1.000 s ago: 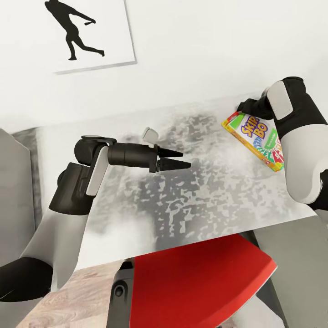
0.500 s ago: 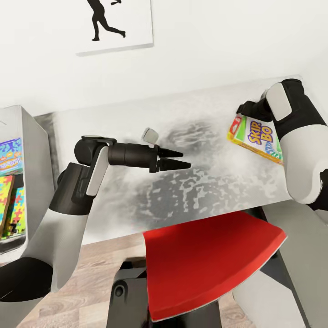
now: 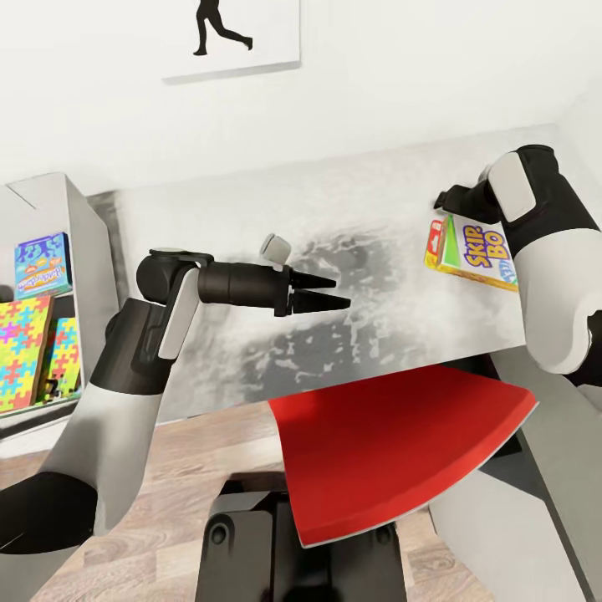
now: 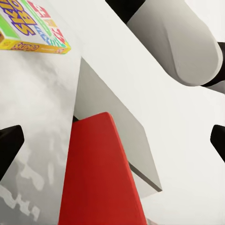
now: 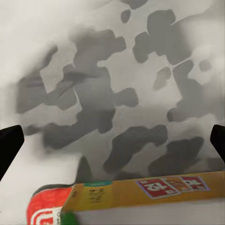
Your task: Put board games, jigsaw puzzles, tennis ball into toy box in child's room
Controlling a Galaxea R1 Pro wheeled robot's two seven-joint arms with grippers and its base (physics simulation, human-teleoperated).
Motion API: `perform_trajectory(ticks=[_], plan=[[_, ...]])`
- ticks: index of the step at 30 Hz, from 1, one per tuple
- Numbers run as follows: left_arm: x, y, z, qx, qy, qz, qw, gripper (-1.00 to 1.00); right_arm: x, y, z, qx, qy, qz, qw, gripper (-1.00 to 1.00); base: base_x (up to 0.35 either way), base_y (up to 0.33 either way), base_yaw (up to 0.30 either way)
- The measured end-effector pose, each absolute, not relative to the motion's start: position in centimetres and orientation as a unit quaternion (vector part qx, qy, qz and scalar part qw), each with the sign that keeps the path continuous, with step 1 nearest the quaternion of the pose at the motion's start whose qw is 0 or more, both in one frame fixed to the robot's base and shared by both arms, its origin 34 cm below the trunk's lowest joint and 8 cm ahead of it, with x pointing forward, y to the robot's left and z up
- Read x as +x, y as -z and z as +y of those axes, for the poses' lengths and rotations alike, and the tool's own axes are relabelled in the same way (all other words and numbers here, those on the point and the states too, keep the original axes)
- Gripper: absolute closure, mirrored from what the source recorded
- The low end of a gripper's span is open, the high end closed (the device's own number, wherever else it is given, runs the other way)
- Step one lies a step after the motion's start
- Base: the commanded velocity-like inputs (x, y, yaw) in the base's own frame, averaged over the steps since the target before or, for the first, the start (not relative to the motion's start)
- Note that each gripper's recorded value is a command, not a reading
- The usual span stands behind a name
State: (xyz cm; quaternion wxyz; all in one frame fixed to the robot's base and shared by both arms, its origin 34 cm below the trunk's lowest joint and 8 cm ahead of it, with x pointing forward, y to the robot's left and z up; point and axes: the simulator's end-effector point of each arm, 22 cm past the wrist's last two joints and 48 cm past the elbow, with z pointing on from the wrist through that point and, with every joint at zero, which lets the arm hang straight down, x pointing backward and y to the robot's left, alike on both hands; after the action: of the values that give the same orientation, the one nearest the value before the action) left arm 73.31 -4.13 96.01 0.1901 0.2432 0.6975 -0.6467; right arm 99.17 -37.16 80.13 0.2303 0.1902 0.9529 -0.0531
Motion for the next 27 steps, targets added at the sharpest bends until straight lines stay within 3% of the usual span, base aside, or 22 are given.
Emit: perform_trajectory(ticks=[27], plan=[[73.3, -95.9, -4.1, 0.243, 0.646, 0.699, 0.190, -1.00, 100.3, -81.7, -37.3, 0.196, 0.050, 0.946, 0.255, -1.00, -0.001, -0.019, 0.000]])
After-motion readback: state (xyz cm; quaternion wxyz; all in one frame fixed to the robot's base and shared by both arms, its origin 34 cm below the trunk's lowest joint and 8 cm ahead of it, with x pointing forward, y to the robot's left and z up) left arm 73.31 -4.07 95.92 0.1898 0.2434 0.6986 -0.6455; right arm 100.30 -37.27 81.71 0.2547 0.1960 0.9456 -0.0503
